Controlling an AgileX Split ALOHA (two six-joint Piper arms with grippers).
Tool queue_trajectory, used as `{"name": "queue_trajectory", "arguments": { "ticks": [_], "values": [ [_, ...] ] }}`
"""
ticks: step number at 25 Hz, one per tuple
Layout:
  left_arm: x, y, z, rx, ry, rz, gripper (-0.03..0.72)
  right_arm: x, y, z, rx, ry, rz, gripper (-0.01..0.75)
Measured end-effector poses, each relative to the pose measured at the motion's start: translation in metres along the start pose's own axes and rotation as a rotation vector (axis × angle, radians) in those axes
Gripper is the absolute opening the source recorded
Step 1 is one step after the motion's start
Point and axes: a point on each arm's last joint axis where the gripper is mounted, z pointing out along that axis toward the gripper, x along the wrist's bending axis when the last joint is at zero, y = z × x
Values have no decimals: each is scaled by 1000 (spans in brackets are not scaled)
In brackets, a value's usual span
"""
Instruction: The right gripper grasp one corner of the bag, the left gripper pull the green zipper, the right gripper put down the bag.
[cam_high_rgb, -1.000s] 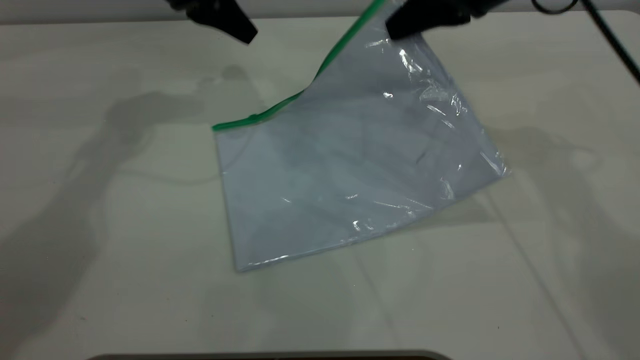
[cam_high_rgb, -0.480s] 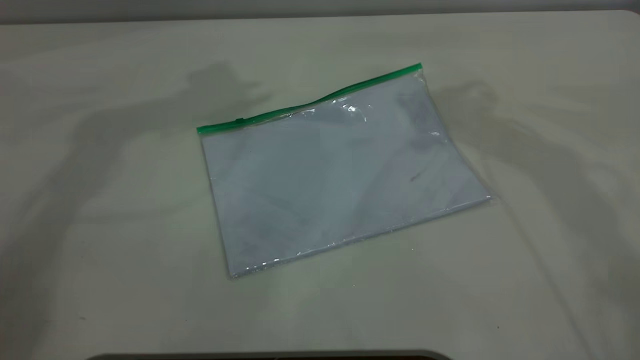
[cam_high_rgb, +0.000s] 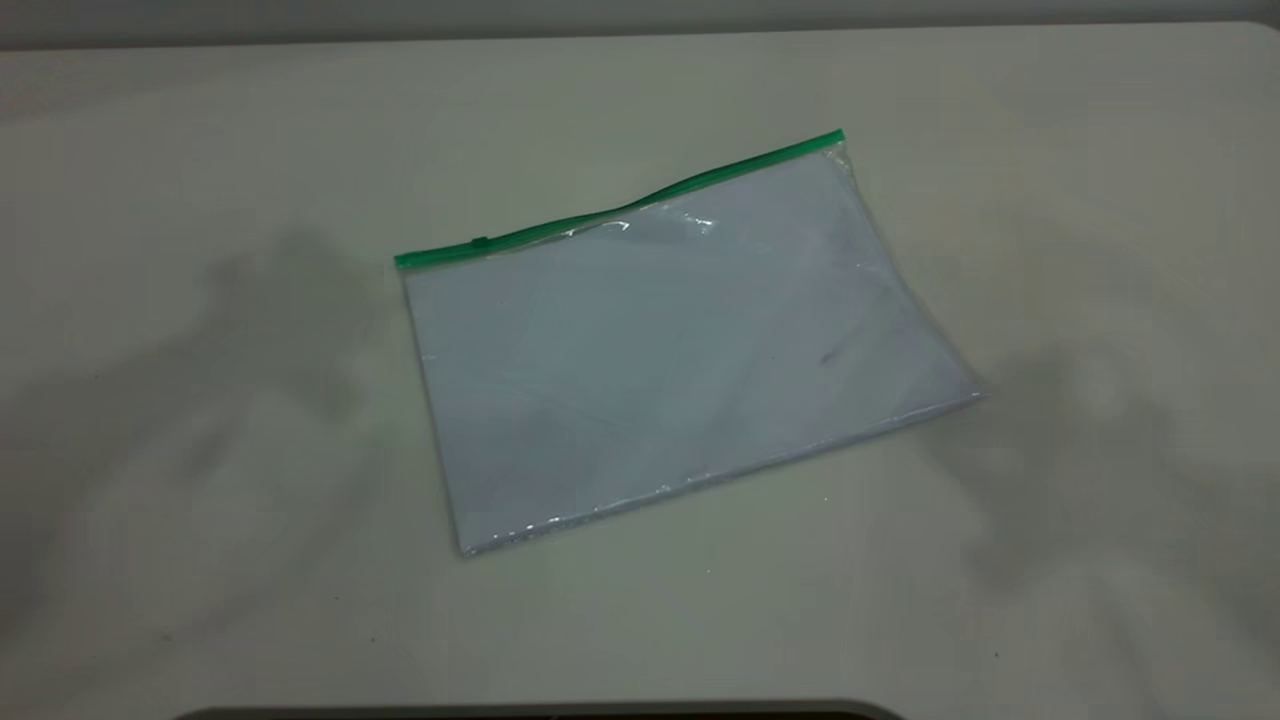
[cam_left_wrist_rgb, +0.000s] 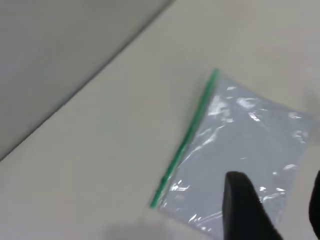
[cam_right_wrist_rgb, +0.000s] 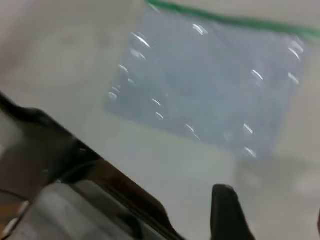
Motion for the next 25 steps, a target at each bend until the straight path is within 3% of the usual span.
{"name": "queue_trajectory", "arguments": {
  "ticks": [4, 8, 17, 25],
  "values": [
    [-8, -7, -32, -4, 121, -91, 387, 8, -34, -31, -19, -143, 79, 443],
    [-19, -26, -48, 25, 171, -143, 387, 17, -78, -40, -16, -206, 84, 442],
    [-51, -118, -35, 248, 171, -263, 387, 22, -182, 5, 121, -222, 166, 452],
    [-83, -210, -9, 451, 124, -378, 387, 15, -213, 31, 125, -271, 190, 481]
  ]
}}
